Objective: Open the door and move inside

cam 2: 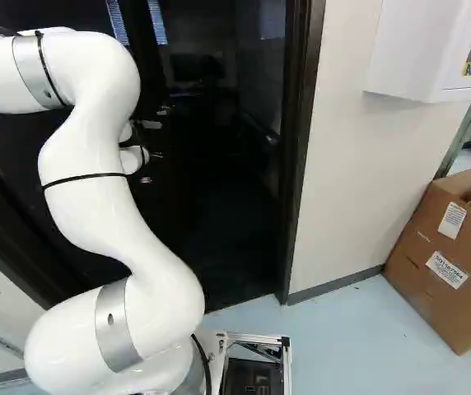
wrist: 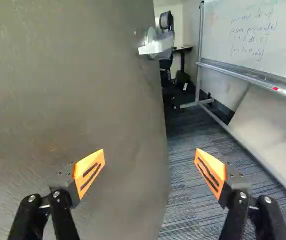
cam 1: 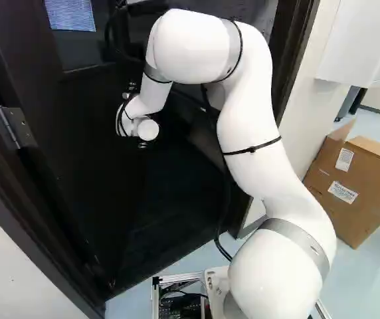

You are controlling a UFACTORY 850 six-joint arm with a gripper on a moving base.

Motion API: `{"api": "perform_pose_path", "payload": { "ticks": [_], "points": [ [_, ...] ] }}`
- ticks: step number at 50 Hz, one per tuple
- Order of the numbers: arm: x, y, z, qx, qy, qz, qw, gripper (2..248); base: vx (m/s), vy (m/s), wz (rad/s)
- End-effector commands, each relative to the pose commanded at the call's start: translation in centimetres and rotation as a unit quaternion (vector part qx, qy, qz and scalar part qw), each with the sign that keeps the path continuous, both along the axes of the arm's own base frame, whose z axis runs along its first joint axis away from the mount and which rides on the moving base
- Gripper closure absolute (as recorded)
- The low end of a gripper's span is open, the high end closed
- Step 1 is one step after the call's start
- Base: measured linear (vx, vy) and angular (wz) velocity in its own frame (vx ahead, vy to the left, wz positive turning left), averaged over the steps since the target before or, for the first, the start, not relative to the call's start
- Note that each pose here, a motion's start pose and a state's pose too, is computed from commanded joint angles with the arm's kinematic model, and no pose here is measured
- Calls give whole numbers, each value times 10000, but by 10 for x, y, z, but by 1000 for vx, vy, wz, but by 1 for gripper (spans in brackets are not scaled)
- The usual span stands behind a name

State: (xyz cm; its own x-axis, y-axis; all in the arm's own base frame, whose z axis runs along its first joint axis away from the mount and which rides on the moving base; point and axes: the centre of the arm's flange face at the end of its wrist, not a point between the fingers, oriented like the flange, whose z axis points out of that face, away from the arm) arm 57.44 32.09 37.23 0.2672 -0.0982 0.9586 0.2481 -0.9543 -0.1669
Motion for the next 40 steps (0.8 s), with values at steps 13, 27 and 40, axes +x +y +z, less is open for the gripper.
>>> {"api": "perform_pose_path", "payload": {
  "ticks": [13, 27, 40],
  "points": [
    [0, 12, -1, 13, -22, 73, 10000, 3, 0, 0, 0],
    [1, 26, -2, 31, -49, 159, 9999, 3, 0, 0, 0],
    [2, 40, -4, 50, -79, 245, 9997, 3, 0, 0, 0]
  ]
}}
